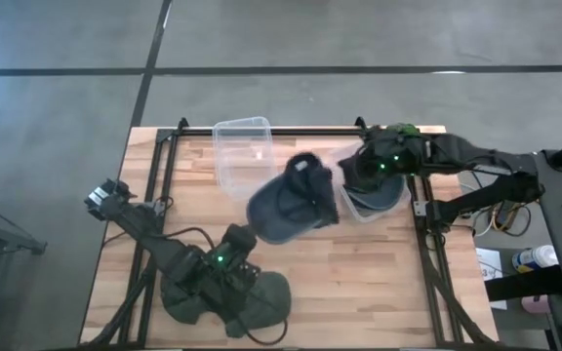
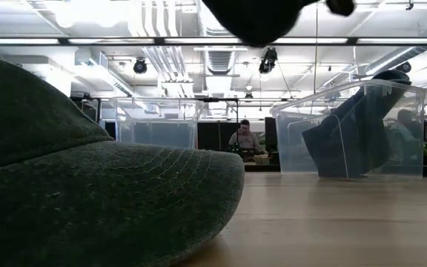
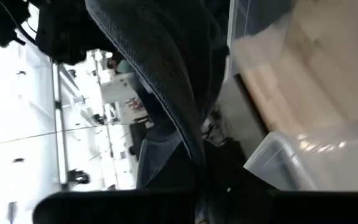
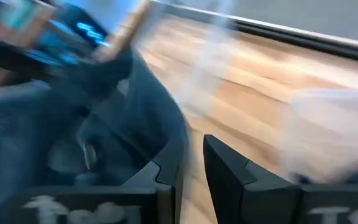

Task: Pick & Place hat
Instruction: Put the blue cap into the right transparent bin

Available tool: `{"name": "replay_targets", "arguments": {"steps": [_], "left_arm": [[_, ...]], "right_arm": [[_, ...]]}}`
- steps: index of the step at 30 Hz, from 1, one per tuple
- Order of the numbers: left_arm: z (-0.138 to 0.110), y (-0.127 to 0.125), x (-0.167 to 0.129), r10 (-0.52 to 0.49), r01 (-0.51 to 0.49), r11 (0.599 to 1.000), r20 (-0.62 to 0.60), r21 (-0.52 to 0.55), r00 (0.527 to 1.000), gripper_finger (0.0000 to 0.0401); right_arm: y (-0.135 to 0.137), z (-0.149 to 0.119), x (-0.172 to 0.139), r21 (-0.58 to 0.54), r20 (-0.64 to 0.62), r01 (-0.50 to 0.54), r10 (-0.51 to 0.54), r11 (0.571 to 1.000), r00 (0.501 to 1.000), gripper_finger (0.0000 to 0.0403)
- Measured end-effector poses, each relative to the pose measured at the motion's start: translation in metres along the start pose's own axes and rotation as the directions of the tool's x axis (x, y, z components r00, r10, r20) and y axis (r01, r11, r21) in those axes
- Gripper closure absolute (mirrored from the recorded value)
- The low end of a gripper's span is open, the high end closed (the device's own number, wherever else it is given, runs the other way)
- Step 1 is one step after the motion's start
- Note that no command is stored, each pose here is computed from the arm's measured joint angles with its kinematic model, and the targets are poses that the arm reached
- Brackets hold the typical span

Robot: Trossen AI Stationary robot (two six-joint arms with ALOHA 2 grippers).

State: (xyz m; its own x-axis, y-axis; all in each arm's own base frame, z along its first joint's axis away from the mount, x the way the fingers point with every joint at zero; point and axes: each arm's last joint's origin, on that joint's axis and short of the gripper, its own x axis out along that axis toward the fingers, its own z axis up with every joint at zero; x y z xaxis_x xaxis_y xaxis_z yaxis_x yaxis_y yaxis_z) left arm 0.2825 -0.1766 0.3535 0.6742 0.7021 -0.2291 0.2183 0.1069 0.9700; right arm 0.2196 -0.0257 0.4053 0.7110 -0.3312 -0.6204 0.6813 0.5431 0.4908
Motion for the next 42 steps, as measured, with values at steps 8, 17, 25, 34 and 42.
{"name": "replay_targets", "arguments": {"steps": [8, 17, 25, 34, 42], "left_arm": [[-0.003, -0.001, 0.001, 0.096, -0.091, 0.993, -0.065, 0.074, 0.993, 0.0392], [-0.003, -0.001, -0.005, 0.125, -0.120, 0.990, -0.066, 0.077, 0.990, 0.0392], [-0.001, -0.002, -0.005, 0.058, -0.056, 0.996, -0.021, 0.063, 0.998, 0.0392], [0.000, -0.004, 0.005, -0.035, 0.035, 0.999, 0.012, 0.005, 0.999, 0.0392], [-0.001, -0.016, 0.026, -0.081, 0.081, 0.996, -0.023, 0.023, 0.996, 0.0392]], "right_arm": [[-0.011, -0.004, -0.017, 0.059, -0.087, 0.132, -0.126, 0.990, 0.988, 0.0344], [-0.028, -0.018, 0.006, 0.060, -0.076, 0.260, -0.256, 0.964, 0.964, 0.0344], [-0.006, -0.015, 0.035, 0.103, -0.113, -0.096, 0.107, 0.990, 0.988, 0.0346], [0.033, -0.034, 0.072, 0.110, -0.236, -0.254, 0.273, 0.961, 0.932, 0.0360], [0.057, -0.041, 0.105, 0.091, -0.329, -0.259, 0.275, 0.962, 0.904, 0.0360]]}}
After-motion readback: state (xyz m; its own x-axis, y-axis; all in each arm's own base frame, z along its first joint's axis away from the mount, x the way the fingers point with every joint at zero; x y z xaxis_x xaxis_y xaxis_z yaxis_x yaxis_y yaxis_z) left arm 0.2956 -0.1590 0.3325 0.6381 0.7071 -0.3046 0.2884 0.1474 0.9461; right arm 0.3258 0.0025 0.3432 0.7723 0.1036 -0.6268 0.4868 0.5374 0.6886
